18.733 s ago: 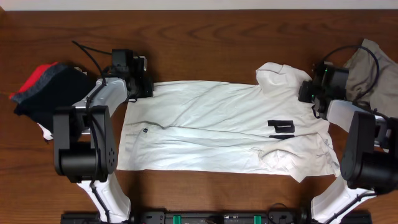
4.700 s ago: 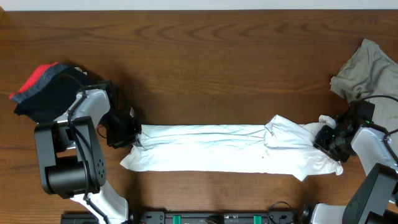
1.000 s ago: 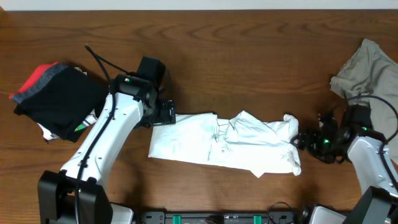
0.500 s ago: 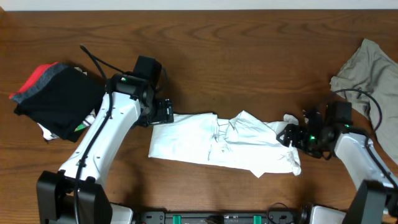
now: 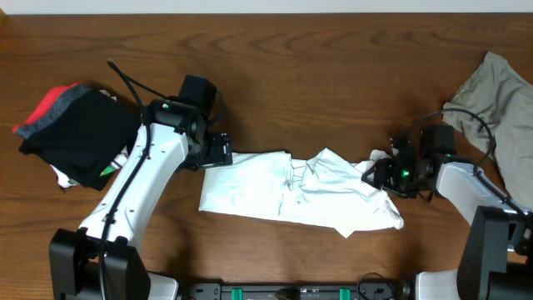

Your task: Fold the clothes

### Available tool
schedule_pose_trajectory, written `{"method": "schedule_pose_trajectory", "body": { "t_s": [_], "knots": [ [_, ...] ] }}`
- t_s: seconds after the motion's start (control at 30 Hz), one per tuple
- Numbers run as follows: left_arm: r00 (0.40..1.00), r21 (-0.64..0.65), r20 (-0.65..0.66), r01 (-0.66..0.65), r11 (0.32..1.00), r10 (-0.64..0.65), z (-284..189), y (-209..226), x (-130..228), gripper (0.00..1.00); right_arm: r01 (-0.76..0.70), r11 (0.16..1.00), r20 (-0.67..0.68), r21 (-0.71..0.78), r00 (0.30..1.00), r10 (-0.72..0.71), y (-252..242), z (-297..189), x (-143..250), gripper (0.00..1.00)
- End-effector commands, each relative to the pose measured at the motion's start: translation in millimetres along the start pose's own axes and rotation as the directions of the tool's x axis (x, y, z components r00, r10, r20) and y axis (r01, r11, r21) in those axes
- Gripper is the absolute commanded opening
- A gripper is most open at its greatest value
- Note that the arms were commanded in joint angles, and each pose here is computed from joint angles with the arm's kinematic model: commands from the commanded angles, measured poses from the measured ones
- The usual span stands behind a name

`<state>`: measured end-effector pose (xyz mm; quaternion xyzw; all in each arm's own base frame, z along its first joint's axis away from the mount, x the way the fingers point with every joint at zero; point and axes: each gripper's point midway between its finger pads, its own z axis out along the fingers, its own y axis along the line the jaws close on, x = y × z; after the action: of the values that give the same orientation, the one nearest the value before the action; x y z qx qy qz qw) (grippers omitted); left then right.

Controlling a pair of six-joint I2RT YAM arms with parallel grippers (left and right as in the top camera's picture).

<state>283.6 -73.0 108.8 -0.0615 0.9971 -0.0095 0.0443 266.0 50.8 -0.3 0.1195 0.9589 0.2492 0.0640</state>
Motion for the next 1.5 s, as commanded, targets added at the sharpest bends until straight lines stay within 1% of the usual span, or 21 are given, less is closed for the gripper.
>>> {"method": "schedule_pose_trajectory", "body": {
  "t_s": [0.0,0.07,0.13,0.17,0.27,0.4,0.57,0.73,0.87,0.97,1.1,1.27,1.47],
  "knots": [
    [1.000,-0.014,0.000,-0.004,1.000,0.004,-0.6,2.9,-2.7,0.91,-0.042,0.995,-0.105,0.093,0.993,0.052,-23.6,18.7,33.6,0.23],
    [1.000,-0.014,0.000,-0.004,1.000,0.004,-0.6,2.9,-2.7,0.91,-0.040,0.994,-0.101,0.097,0.994,0.050,-24.4,18.8,32.5,0.09],
    [1.000,-0.014,0.000,-0.004,1.000,0.004,-0.6,2.9,-2.7,0.91,-0.038,0.994,-0.096,0.105,0.994,0.048,-25.8,18.7,31.5,0.02],
    [1.000,-0.014,0.000,-0.004,1.000,0.004,-0.6,2.9,-2.8,0.91,-0.037,0.994,-0.094,0.104,0.994,0.047,-25.6,18.6,30.8,0.01],
    [1.000,-0.014,0.000,-0.004,1.000,0.004,-0.6,2.9,-2.9,0.91,-0.037,0.993,-0.076,0.108,0.996,0.045,-25.9,15.8,23.2,0.01],
    [1.000,-0.009,0.012,-0.004,1.000,0.005,-0.7,1.6,-5.7,0.92,-0.060,0.986,-0.036,0.155,0.997,0.066,-31.1,-2.4,-0.1,0.01],
    [0.999,0.003,0.045,-0.022,1.000,0.022,-1.2,-1.5,-13.7,0.91,-0.123,0.949,0.014,0.292,0.992,0.124,-48.7,-49.5,-33.3,0.01],
    [0.999,0.005,0.049,-0.022,1.000,0.021,-1.6,-1.7,-14.7,0.92,-0.206,0.921,0.105,0.331,0.978,0.181,-62.6,-100.6,-65.6,0.01],
    [0.999,0.004,0.047,-0.022,1.000,0.021,-1.5,-1.5,-14.4,0.92,-0.250,0.897,0.155,0.366,0.966,0.206,-69.7,-139.4,-80.1,0.01],
    [0.999,0.002,0.041,-0.022,1.000,0.021,-1.5,-0.9,-12.9,0.91,-0.241,0.898,0.146,0.369,0.969,0.200,-56.4,-156.4,-83.0,0.01],
    [0.999,-0.005,0.023,-0.022,1.000,0.022,-1.3,0.9,-8.6,0.92,-0.194,0.909,0.074,0.370,0.981,0.179,-26.6,-157.6,-72.6,0.01],
    [1.000,-0.016,-0.006,-0.030,0.999,0.030,-1.3,3.7,-1.5,0.92,-0.119,0.933,-0.007,0.340,0.992,0.129,26.3,-133.0,-58.7,0.01],
    [0.999,-0.023,-0.026,-0.042,0.999,0.041,-1.3,5.6,3.3,0.92,-0.029,0.948,-0.030,0.316,0.999,0.041,89.3,-99.8,-45.6,0.01]
  ]
}}
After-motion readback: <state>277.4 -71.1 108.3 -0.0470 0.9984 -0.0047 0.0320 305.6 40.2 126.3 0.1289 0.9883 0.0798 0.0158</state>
